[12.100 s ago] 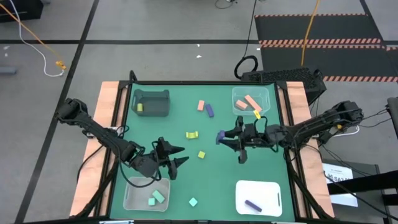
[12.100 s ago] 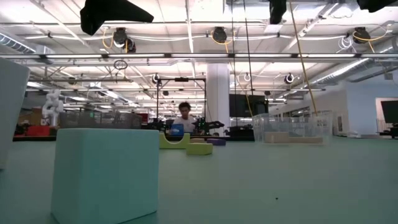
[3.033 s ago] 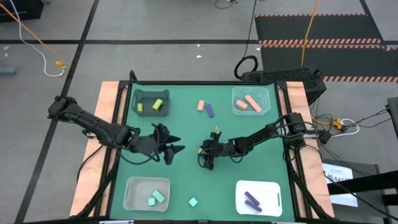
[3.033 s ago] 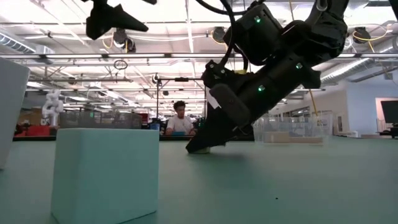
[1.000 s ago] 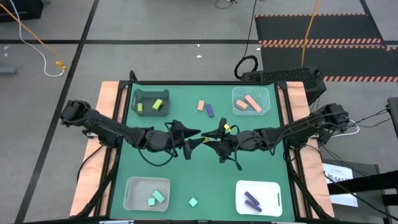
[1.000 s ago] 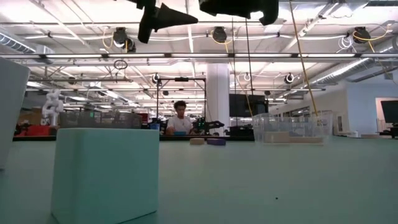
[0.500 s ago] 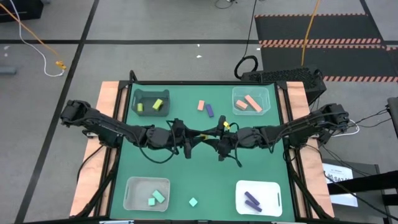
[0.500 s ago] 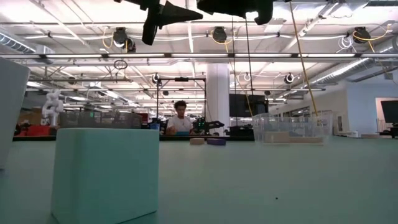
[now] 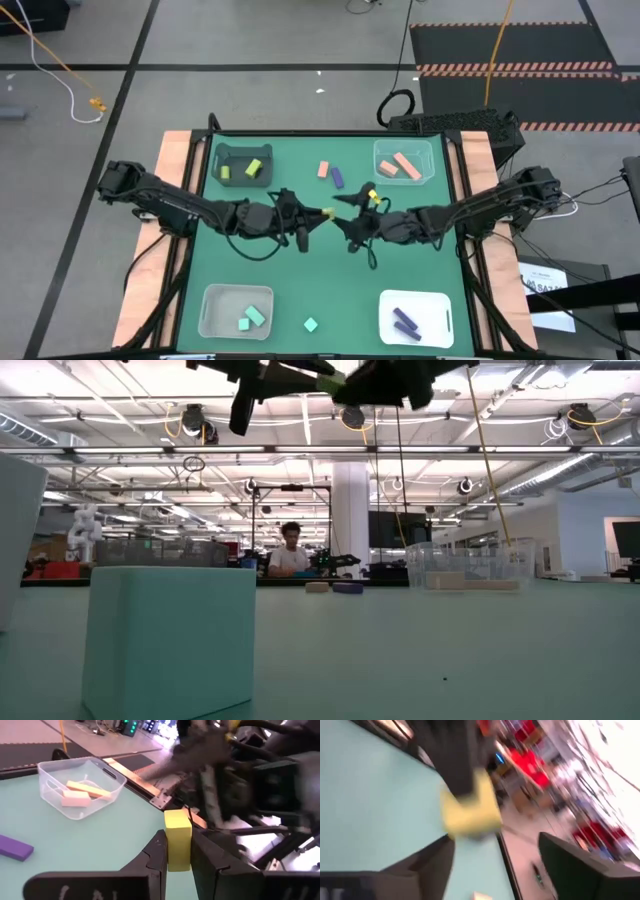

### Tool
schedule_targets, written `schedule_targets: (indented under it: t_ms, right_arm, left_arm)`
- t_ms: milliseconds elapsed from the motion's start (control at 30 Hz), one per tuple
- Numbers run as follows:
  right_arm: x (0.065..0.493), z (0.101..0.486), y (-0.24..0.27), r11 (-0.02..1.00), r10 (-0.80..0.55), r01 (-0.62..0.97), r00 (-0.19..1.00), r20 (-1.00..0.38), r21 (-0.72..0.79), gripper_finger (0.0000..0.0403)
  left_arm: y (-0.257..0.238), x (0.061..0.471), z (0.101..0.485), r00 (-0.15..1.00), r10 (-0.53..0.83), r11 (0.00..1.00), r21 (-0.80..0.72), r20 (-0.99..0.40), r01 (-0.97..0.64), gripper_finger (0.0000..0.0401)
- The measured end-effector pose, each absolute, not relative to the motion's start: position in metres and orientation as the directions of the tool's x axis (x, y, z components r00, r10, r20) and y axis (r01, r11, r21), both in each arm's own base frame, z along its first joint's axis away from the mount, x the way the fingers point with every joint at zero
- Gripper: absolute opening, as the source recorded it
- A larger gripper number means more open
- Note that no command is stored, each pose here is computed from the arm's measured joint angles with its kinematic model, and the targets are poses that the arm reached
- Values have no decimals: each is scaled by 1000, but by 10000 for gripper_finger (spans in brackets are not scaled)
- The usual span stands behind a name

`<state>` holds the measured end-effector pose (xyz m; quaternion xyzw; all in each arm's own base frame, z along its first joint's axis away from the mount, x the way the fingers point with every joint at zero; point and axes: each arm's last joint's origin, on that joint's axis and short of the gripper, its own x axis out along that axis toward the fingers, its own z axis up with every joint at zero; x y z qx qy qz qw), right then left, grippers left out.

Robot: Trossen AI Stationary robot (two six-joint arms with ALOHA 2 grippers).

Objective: Sort & place blocks by color
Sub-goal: Put the light green block into the black bin

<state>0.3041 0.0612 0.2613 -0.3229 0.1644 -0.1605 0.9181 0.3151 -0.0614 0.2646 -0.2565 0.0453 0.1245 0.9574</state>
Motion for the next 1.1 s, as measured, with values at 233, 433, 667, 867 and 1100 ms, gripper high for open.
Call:
schedule_targets:
  t_ms: [233, 433, 667, 867, 1100]
  right_arm:
    - [289, 240, 67, 717, -578, 276, 749, -325, -640, 340]
    - [277, 225, 71, 796, -570, 336, 694, -439, -503, 344]
    - [273, 206, 76, 937, -349, 281, 742, -573, -207, 344]
    - [269, 189, 73, 937, -323, 346, 812, -486, -46, 345]
    - [262, 178, 60, 924, -327, 370, 894, -307, 93, 345]
  left_arm:
    - [-61, 316, 273, 975, 210, 885, -410, -73, -221, 56]
    - [-63, 315, 289, 976, 203, 951, -253, 80, -177, 57]
    - [-62, 308, 303, 969, 201, 970, -169, 141, -177, 57]
    - [-46, 309, 292, 966, 260, 953, -160, 0, -257, 57]
    - [0, 306, 260, 862, 403, 853, -215, -309, -476, 58]
